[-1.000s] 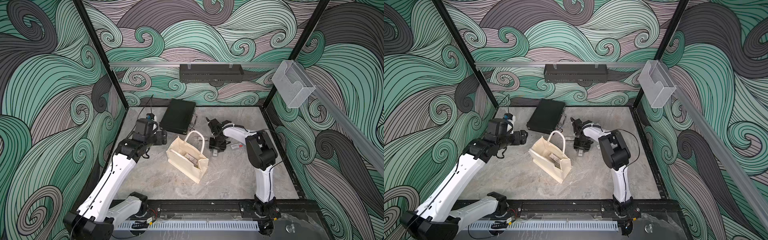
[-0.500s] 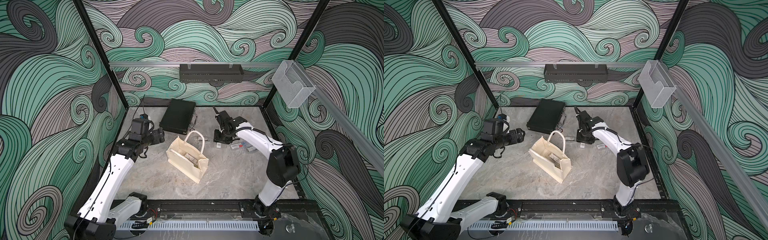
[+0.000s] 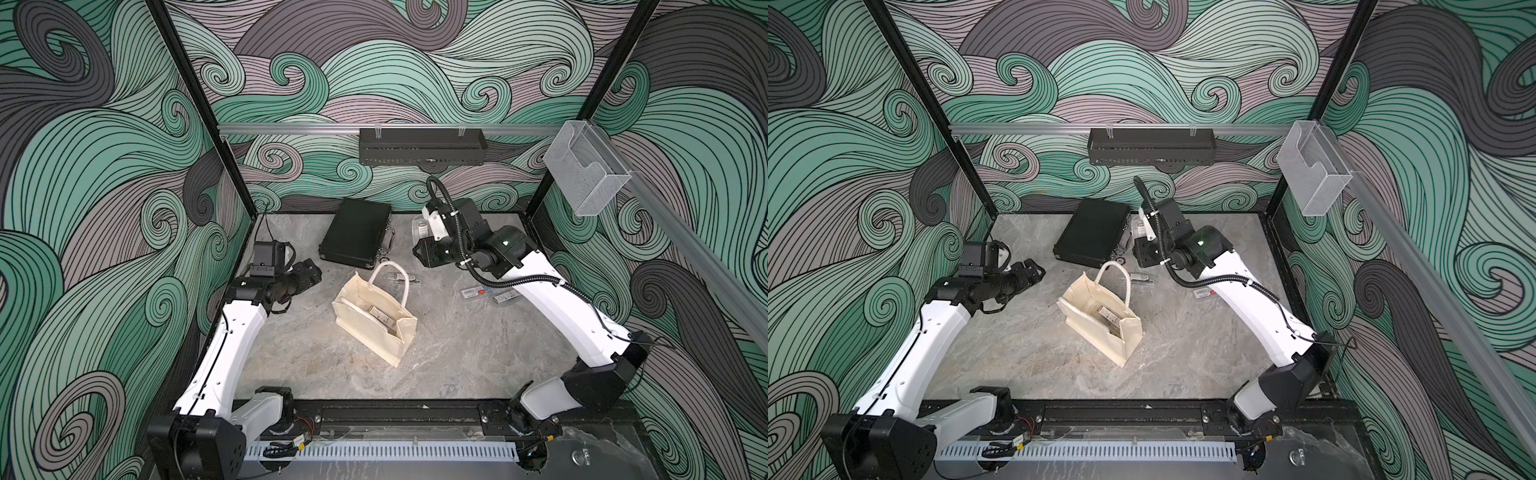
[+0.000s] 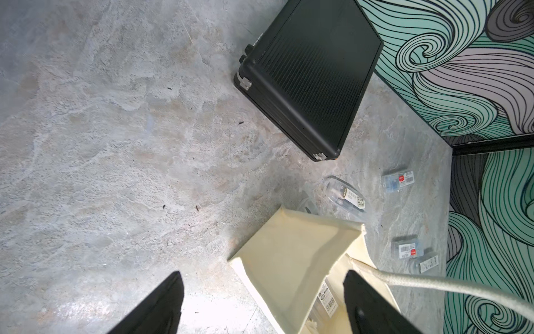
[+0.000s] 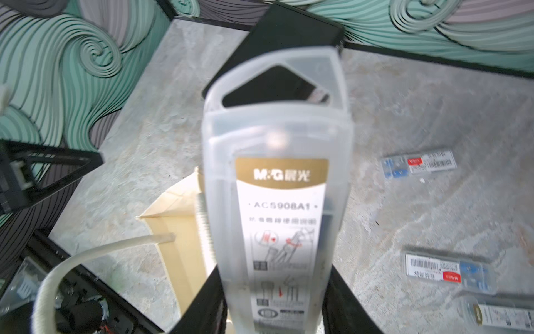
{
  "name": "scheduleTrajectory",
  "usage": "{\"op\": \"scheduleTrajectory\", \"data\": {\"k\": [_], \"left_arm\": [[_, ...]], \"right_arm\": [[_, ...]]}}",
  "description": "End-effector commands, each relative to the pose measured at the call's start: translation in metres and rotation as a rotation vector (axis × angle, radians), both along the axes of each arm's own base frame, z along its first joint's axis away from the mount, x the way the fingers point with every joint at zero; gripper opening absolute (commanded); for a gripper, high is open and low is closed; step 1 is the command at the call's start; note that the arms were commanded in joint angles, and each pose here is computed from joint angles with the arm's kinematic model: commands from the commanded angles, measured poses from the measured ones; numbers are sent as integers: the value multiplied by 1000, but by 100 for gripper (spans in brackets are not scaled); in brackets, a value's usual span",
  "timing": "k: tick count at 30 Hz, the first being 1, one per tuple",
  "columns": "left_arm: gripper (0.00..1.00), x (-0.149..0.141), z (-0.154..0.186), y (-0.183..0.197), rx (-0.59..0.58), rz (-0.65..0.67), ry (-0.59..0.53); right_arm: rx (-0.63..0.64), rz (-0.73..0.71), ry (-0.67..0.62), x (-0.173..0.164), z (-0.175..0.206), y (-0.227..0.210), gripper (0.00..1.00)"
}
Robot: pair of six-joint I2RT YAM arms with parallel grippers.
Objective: Put the compass set into the canvas bag
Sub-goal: Place the compass set in the canvas bag.
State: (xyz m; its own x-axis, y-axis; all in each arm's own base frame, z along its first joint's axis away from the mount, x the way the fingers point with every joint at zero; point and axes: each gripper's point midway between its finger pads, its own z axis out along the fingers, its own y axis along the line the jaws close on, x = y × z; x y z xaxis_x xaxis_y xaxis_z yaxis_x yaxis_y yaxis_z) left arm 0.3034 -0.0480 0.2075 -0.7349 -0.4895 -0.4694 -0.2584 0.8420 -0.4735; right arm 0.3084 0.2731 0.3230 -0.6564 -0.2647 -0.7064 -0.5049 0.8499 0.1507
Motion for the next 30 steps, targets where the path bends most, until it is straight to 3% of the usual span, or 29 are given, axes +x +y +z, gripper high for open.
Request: {"op": "scheduleTrajectory", "data": {"k": [1, 6, 12, 21, 30], "left_arm": [[87, 2, 2, -3, -40, 1, -7], [87, 1, -2, -6, -61, -10, 2], [87, 0, -1, -10, -73, -33, -7], [87, -6, -4, -12, -70, -58, -11], [87, -6, -6, -16, -83, -77, -13]], "right_arm": [[-87, 120, -67, -14, 3, 26, 46], [-153, 277, -94, -36, -10, 79, 47], [-301, 371, -44, -46, -57, 114, 48], [-422, 383, 83, -46, -121, 116, 48], [-475, 373, 221, -57, -162, 100, 48]]}}
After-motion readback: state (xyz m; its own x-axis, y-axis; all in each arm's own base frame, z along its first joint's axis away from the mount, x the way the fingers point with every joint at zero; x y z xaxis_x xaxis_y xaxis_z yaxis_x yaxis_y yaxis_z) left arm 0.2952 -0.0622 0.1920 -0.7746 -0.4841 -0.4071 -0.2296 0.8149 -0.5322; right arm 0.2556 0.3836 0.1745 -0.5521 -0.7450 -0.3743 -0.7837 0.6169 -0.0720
